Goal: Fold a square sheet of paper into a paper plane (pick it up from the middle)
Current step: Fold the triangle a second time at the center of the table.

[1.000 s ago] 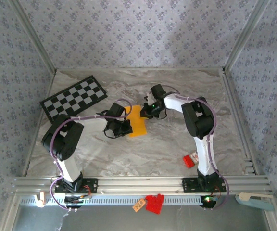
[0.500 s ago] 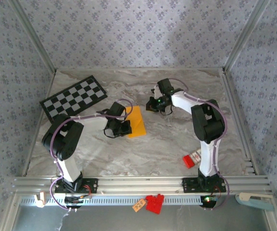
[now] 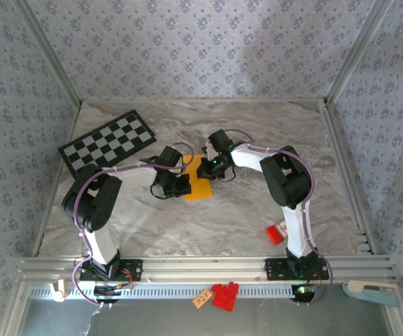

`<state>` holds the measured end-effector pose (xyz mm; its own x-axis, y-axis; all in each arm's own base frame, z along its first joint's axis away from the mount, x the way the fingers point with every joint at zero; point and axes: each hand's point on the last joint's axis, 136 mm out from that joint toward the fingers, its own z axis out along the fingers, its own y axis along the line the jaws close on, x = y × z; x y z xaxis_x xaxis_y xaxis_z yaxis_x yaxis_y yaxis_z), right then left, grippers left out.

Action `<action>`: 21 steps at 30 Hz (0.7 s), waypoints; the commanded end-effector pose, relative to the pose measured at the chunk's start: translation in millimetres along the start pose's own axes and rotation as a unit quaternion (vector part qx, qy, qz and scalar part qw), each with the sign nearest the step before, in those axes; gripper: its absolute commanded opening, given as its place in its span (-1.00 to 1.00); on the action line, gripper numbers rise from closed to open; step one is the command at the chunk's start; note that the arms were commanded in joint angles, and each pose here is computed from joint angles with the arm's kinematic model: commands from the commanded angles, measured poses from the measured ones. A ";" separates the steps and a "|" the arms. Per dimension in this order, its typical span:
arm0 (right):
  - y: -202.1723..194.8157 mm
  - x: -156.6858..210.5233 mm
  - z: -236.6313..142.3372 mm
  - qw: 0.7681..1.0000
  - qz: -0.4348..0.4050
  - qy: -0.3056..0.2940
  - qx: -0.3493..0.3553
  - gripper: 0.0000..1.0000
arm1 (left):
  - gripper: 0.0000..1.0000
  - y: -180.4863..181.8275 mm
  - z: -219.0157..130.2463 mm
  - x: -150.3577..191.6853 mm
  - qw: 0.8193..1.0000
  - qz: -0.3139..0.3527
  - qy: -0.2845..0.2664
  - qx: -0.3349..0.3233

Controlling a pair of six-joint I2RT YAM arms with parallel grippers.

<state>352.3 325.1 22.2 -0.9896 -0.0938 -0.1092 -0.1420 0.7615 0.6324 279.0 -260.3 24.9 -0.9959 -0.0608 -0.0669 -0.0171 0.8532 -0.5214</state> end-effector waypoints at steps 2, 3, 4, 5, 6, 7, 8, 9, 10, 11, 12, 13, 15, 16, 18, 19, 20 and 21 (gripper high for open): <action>-36.5 10.6 10.7 0.997 0.051 0.005 0.061 -0.97 | -0.85 -25.5 -27.2 -22.6 0.998 -0.016 -0.045 0.036; -40.0 10.4 10.6 0.996 0.059 0.001 0.067 -0.97 | -0.78 -27.0 -30.5 -27.4 0.997 -0.028 -0.056 0.040; -41.6 9.0 10.4 0.995 0.068 -0.005 0.069 -0.98 | -0.71 -27.0 -32.7 -31.1 0.996 -0.044 -0.065 0.041; -43.8 8.2 9.5 0.994 0.081 -0.014 0.071 -0.98 | -0.67 -27.3 -33.3 -33.8 0.995 -0.055 -0.071 0.046; -45.0 6.4 7.8 0.993 0.091 -0.028 0.072 -0.99 | -0.62 -28.8 -33.5 -37.2 0.993 -0.068 -0.077 0.056; -48.2 4.9 5.4 0.991 0.102 -0.044 0.078 -0.98 | -0.55 -32.0 -33.3 -40.2 0.991 -0.079 -0.082 0.068; -49.5 3.0 2.9 0.989 0.110 -0.055 0.081 -0.98 | -0.50 -34.2 -32.2 -42.3 0.990 -0.088 -0.083 0.079; -50.1 1.6 0.6 0.987 0.118 -0.065 0.083 -0.99 | -0.48 -38.2 -30.9 -44.3 0.988 -0.094 -0.082 0.092; -49.8 -2.1 -2.1 0.986 0.127 -0.077 0.080 -0.99 | -0.47 -40.7 -28.7 -45.9 0.987 -0.099 -0.080 0.102; -50.0 -3.4 -3.6 0.984 0.134 -0.083 0.078 -0.99 | -0.47 -42.1 -26.5 -46.7 0.986 -0.103 -0.078 0.107; -49.4 -5.1 -5.2 0.983 0.140 -0.090 0.075 -0.99 | -0.47 -42.7 -23.9 -48.0 0.985 -0.108 -0.076 0.111; -49.2 -6.0 -6.6 0.982 0.144 -0.094 0.073 -0.99 | -0.47 -43.2 -20.8 -48.0 0.985 -0.110 -0.073 0.114; -48.5 -6.7 -8.1 0.982 0.146 -0.095 0.072 -0.99 | -0.52 -38.5 -16.6 -47.6 0.985 -0.117 -0.069 0.104; -49.1 -6.3 -8.1 0.982 0.148 -0.092 0.071 -0.99 | -0.54 -35.3 -14.4 -47.3 0.986 -0.120 -0.069 0.098; -50.0 -5.3 -7.0 0.982 0.151 -0.088 0.067 -0.99 | -0.62 -29.2 -11.1 -45.9 0.986 -0.125 -0.066 0.087; -50.6 -5.1 -6.5 0.982 0.153 -0.086 0.065 -0.99 | -0.64 -26.4 -9.2 -44.0 0.987 -0.126 -0.062 0.080; -51.1 -4.4 -6.0 0.982 0.154 -0.084 0.065 -0.99 | -0.68 -23.0 -7.5 -41.9 0.987 -0.128 -0.058 0.072; -50.6 -5.2 -6.1 0.983 0.154 -0.085 0.062 -0.99 | -0.71 -18.2 -5.2 -38.5 0.988 -0.132 -0.053 0.063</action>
<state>371.1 307.4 22.7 -0.9755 0.1934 -0.1045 0.0830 0.7642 0.6396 322.2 -276.3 52.9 -0.9460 -0.3224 -0.0343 -0.2191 0.7137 -0.6653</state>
